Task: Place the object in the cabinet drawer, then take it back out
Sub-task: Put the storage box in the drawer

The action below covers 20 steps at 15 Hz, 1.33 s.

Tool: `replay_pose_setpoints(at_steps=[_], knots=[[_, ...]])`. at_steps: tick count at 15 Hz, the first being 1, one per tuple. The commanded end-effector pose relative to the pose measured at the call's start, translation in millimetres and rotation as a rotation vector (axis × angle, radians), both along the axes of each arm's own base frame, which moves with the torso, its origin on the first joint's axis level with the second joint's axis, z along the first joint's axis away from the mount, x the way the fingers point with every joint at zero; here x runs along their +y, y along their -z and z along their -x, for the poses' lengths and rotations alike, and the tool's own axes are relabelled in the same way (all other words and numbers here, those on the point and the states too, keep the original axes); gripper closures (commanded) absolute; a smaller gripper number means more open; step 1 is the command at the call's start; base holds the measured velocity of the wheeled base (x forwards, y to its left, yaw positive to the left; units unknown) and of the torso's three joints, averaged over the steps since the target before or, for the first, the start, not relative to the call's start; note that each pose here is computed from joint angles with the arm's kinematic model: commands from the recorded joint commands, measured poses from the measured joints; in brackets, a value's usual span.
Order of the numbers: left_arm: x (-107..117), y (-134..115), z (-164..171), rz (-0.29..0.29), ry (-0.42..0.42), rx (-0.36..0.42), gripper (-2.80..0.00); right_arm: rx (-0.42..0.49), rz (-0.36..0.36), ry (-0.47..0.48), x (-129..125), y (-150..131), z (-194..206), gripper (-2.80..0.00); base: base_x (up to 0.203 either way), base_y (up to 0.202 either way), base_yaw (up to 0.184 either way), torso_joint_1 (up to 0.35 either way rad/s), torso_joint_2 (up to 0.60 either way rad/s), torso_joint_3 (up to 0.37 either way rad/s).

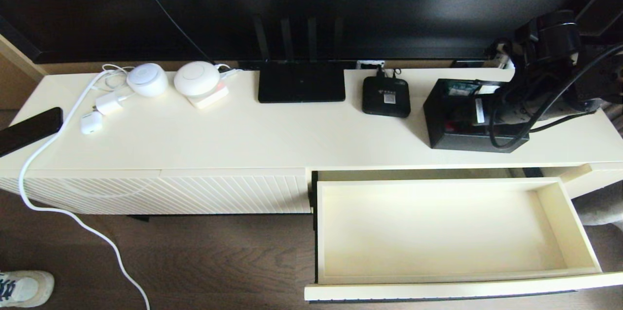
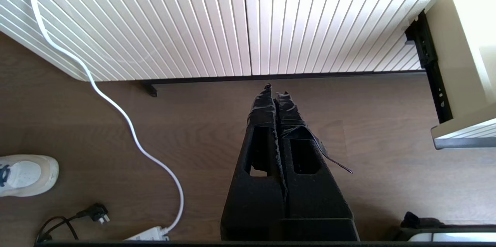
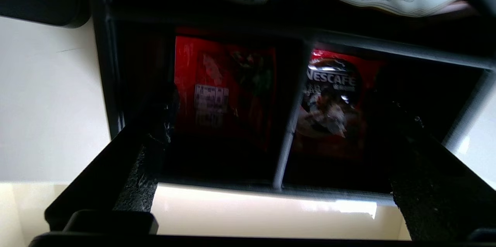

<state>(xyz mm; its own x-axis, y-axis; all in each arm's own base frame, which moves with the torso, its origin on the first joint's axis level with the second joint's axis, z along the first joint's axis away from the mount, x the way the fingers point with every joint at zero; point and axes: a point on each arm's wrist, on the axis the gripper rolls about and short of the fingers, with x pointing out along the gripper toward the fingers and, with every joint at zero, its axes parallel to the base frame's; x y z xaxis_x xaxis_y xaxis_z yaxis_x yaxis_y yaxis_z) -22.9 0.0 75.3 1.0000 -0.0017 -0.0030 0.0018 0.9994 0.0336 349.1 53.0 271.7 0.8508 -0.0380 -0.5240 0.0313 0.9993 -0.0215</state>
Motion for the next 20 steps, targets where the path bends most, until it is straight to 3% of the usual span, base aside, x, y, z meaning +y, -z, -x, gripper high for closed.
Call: replay_pose_setpoints(at_steps=[1,17,18,20], knots=[[0.0,-0.1,-0.1,0.000,0.000,0.002,0.00,0.026,0.007,0.000,0.5,8.4,-5.2,-2.80,0.000,0.000,0.000,0.000,0.00,0.000],[0.0,-0.2,-0.1,0.000,0.000,0.001,0.00,0.023,0.022,0.017,-6.6,28.4,-14.5,-2.80,0.000,0.000,0.000,0.000,0.00,0.000],[0.0,-0.3,-0.1,0.000,0.000,0.000,0.00,0.024,0.021,0.015,-6.5,29.0,-14.5,0.00,0.000,0.000,0.000,0.000,0.00,0.000],[0.0,0.0,0.0,0.000,0.000,0.001,0.00,0.023,0.019,0.014,-5.9,29.0,-14.9,0.00,0.000,0.000,0.000,0.000,0.00,0.000]])
